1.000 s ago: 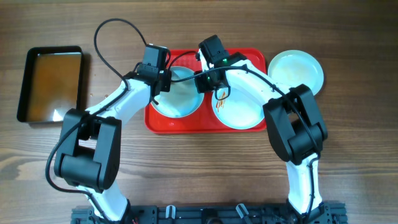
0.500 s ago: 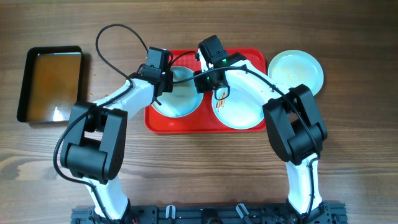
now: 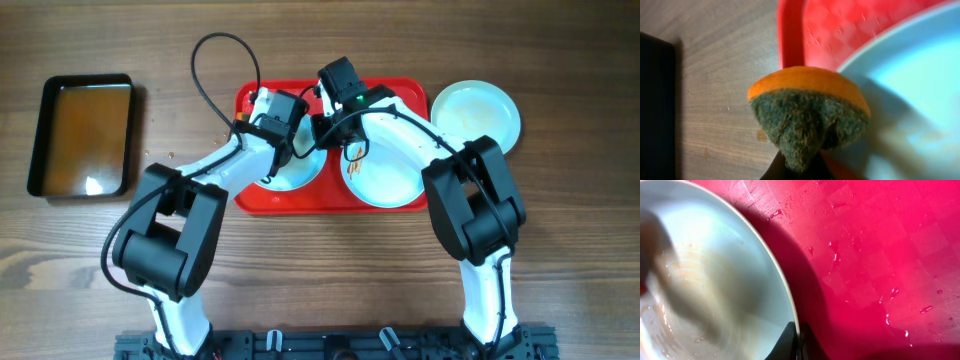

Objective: Clean dirty plates on tray and stack at the side

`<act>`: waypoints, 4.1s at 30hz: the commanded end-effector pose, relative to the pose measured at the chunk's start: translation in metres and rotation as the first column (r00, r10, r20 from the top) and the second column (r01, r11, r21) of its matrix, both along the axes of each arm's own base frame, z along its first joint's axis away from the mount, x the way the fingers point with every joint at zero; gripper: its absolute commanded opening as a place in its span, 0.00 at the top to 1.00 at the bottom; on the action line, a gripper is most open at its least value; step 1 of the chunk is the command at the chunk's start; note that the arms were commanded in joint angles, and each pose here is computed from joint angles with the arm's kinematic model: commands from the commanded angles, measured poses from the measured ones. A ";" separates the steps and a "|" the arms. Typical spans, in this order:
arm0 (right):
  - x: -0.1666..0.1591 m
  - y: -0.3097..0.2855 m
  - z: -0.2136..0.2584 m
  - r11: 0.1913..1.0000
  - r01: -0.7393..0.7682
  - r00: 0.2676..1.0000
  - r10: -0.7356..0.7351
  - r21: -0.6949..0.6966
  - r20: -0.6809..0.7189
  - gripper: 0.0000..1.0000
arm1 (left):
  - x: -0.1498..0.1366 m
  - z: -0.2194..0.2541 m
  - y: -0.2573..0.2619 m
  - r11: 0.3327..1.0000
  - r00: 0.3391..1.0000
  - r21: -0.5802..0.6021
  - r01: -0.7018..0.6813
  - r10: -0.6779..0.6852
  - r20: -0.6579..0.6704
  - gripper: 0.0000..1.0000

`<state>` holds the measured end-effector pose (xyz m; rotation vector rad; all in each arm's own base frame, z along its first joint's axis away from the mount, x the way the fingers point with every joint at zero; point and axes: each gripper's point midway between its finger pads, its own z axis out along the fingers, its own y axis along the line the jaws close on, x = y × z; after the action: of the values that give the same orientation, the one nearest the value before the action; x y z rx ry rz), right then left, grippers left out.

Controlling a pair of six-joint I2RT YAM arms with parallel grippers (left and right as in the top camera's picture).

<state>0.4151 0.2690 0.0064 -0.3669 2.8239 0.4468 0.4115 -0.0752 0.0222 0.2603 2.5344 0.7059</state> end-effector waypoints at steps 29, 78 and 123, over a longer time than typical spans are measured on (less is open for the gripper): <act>-0.006 -0.012 -0.013 0.997 0.068 0.997 -0.069 -0.041 -0.041 0.96 | -0.092 -0.048 -0.122 0.744 0.903 -0.626 -0.234 -0.072 -0.423 0.96; 0.044 -0.034 0.131 0.950 0.008 0.906 0.125 -0.313 0.403 0.96 | -0.068 0.124 0.079 0.501 0.853 -0.726 -0.471 0.467 -0.231 0.96; 0.000 -0.401 0.077 0.511 0.859 0.512 -0.858 -0.038 0.026 0.35 | -0.071 0.119 0.077 0.437 0.844 -0.754 -0.491 0.454 -0.286 0.96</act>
<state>0.4146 -0.1440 0.0812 1.0053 2.5734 0.0480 0.3415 0.0023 0.1390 -0.8066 2.6810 -0.3619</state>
